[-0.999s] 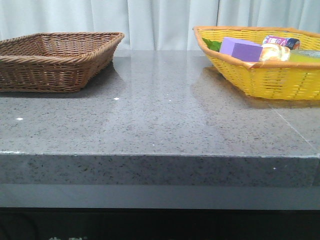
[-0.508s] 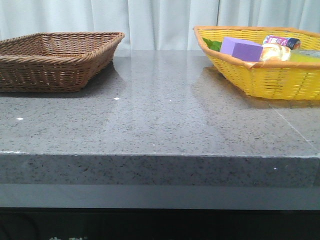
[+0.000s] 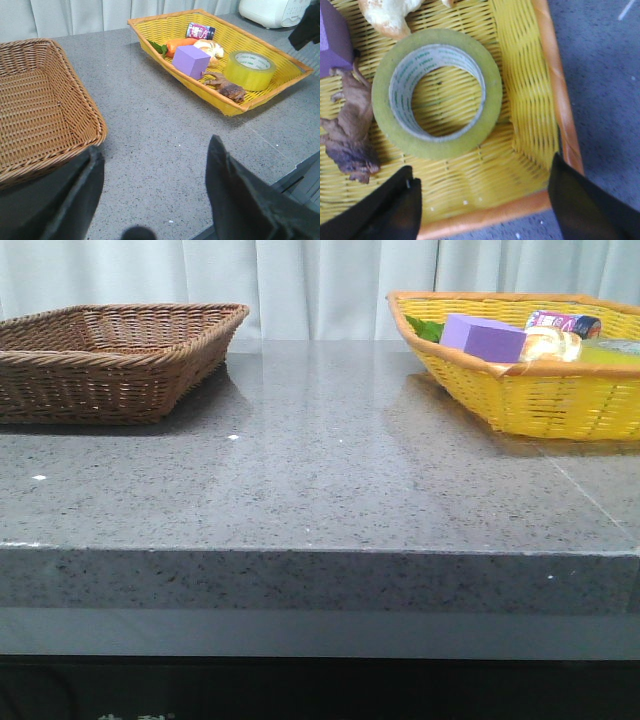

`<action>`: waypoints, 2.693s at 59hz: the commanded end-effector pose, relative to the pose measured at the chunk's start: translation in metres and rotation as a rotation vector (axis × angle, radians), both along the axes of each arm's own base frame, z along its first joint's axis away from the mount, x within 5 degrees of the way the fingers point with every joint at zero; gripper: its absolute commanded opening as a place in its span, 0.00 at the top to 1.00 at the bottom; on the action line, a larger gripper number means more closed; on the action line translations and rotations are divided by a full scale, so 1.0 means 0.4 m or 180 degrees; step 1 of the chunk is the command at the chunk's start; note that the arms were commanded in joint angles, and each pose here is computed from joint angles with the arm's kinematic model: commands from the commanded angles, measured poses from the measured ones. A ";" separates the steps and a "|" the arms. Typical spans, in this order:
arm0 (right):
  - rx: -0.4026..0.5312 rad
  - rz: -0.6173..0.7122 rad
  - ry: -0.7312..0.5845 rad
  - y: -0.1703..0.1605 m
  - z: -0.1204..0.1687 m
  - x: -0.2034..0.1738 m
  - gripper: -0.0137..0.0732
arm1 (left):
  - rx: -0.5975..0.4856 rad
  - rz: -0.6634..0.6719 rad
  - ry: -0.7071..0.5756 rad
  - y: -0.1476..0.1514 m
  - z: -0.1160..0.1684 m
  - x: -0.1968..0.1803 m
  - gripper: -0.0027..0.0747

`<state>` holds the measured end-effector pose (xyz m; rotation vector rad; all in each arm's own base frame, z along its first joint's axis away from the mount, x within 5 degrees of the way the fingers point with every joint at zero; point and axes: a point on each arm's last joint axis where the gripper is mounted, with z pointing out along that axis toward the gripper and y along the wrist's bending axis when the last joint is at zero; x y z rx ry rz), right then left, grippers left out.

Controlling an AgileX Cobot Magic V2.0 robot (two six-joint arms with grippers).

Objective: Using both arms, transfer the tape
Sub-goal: 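Lower the right gripper over the yellow tape roll in the yellow basket, then grasp the tape roll rim with the right gripper and lift it out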

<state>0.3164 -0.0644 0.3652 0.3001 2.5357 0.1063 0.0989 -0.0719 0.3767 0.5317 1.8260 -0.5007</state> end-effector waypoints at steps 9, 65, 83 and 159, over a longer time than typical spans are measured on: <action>0.0060 0.0043 -0.0116 -0.017 0.026 0.081 0.30 | -0.0218 -0.0001 -0.0231 -0.004 0.037 0.002 0.47; 0.0297 0.0255 0.0323 -0.042 -0.142 0.242 0.67 | -0.0215 -0.0002 -0.0227 -0.004 0.036 0.002 0.47; 0.0243 0.0289 0.0107 -0.027 -0.043 0.187 0.72 | -0.0215 -0.0002 -0.0227 -0.004 0.036 0.002 0.47; -0.0434 0.2423 -0.0577 0.661 0.056 0.090 0.72 | -0.0215 -0.0002 -0.0227 -0.004 0.036 0.002 0.47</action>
